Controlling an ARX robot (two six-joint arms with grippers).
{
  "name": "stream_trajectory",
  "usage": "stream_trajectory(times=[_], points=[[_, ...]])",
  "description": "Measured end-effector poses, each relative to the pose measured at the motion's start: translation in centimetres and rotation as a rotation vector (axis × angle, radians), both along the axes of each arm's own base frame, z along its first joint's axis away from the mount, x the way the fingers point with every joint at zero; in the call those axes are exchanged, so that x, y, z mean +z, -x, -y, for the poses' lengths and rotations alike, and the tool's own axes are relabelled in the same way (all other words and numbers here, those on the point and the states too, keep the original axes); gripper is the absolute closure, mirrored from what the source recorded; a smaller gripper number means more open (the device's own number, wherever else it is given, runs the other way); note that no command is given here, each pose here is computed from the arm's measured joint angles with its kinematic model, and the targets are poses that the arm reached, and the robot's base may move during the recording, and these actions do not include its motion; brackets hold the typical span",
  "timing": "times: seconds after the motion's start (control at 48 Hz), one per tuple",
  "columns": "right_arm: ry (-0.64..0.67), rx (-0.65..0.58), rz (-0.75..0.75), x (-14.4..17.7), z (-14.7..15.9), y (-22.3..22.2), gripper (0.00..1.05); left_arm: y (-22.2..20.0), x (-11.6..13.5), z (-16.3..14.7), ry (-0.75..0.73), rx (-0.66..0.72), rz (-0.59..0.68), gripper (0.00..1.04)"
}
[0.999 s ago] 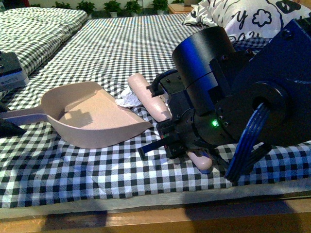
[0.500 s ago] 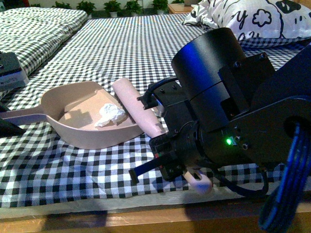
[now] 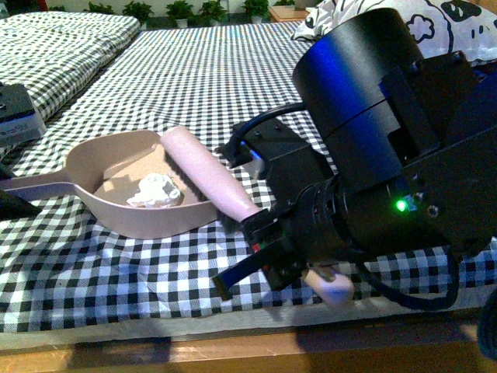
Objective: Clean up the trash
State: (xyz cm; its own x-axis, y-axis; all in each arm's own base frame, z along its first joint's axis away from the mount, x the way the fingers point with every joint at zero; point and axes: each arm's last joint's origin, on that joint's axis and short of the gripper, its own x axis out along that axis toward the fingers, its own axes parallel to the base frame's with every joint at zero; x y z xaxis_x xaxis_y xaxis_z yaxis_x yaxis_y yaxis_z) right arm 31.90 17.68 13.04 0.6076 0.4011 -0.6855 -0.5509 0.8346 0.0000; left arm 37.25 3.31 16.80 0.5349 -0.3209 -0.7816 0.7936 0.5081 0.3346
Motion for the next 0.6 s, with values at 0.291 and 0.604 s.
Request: stream_trajectory(times=[0.291, 0.604], points=[[0.011, -0.221, 0.132, 2.0, 3.4, -5.2, 0.85, 0.0, 0.0, 0.0, 0.001, 0.000, 0.000, 0.78], [-0.042, -0.426, 0.205, 5.5, 8.5, -10.4, 0.85, 0.0, 0.0, 0.0, 0.000, 0.000, 0.000, 0.78]])
